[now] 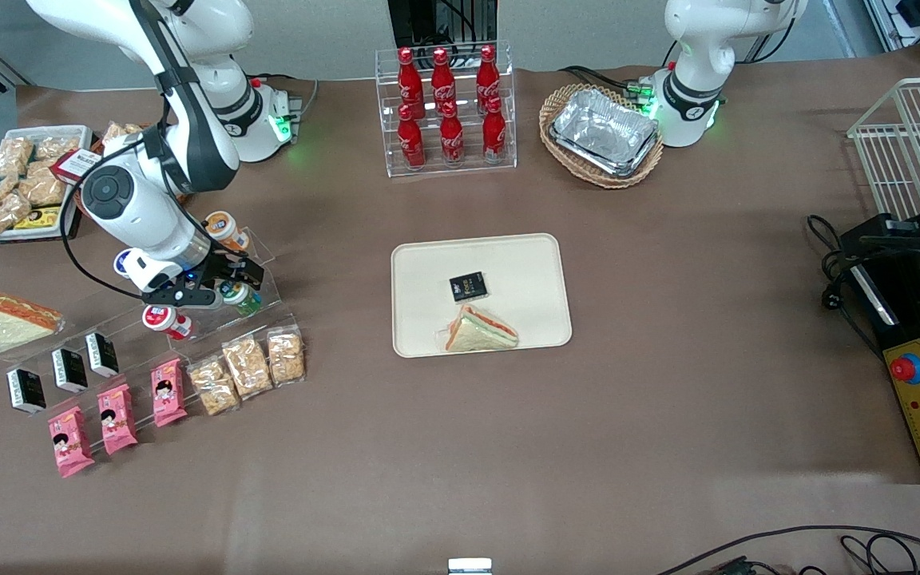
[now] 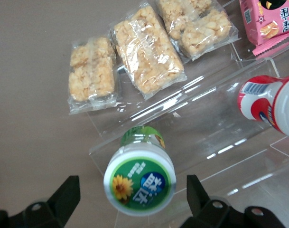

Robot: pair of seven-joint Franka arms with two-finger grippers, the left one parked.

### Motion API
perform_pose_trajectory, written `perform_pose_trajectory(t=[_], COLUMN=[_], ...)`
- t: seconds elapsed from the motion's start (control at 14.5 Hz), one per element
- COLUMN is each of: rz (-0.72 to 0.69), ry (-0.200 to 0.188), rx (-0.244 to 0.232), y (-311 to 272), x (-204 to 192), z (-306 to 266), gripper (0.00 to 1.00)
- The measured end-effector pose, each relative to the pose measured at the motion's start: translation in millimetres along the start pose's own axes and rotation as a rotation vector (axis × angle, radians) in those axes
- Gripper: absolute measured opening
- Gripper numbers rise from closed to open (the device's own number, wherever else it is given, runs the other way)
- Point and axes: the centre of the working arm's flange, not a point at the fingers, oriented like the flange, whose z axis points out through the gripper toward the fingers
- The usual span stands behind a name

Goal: Place green gum on tray
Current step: 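Lower the right gripper and close it around the green gum bottle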

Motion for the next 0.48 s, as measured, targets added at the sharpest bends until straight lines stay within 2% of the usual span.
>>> perform_pose_trajectory(t=[0.28,0.41,0.48], rz=[-0.018,-0.033,-0.036], ry=[0.001,0.008,0.009], rx=[-0.001,0.0,0.0], y=[0.7,2.7,4.1], x=[2.7,4.1,4.7], z=[9.9,10.0,10.4], gripper=[0.94,0.74,0.7])
